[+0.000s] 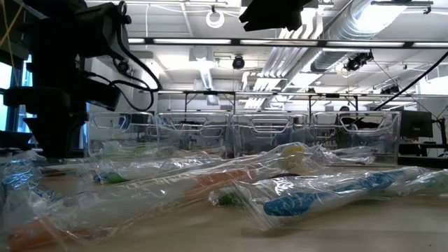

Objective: Pick & Place Toothbrushes
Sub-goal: Put the blue toothbrush into the middle right transparent bin

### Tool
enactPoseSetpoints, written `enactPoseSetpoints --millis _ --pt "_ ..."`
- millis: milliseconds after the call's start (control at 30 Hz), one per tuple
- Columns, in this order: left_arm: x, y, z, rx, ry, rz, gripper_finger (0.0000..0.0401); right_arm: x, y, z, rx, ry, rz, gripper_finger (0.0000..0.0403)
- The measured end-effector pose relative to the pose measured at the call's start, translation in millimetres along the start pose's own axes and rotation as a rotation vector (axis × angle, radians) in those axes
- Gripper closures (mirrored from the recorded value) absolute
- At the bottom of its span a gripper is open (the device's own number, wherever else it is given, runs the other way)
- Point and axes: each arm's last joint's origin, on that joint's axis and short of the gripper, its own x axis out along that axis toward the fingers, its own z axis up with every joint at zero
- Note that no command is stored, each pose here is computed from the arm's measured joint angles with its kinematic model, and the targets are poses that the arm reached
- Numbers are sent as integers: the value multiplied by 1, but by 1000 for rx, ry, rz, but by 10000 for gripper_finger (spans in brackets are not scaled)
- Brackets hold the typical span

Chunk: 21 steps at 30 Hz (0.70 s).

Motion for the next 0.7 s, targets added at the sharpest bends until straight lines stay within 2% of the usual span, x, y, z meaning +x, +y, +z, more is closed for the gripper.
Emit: enactPoseSetpoints --millis 100,333,567,700 --pt "-9 -4 7 66 -58 -23 389 0 0 0 0 -1 1 227" --pt "-44 -12 26 211 -224 -48 389 -5 1 2 4 -10 44 227" --pt "-99 -13 53 386 -456 -15 389 -33 4 15 17 -89 109 227" --pt "-140 -8 72 501 -609 65 389 -55 7 23 23 -141 152 227"
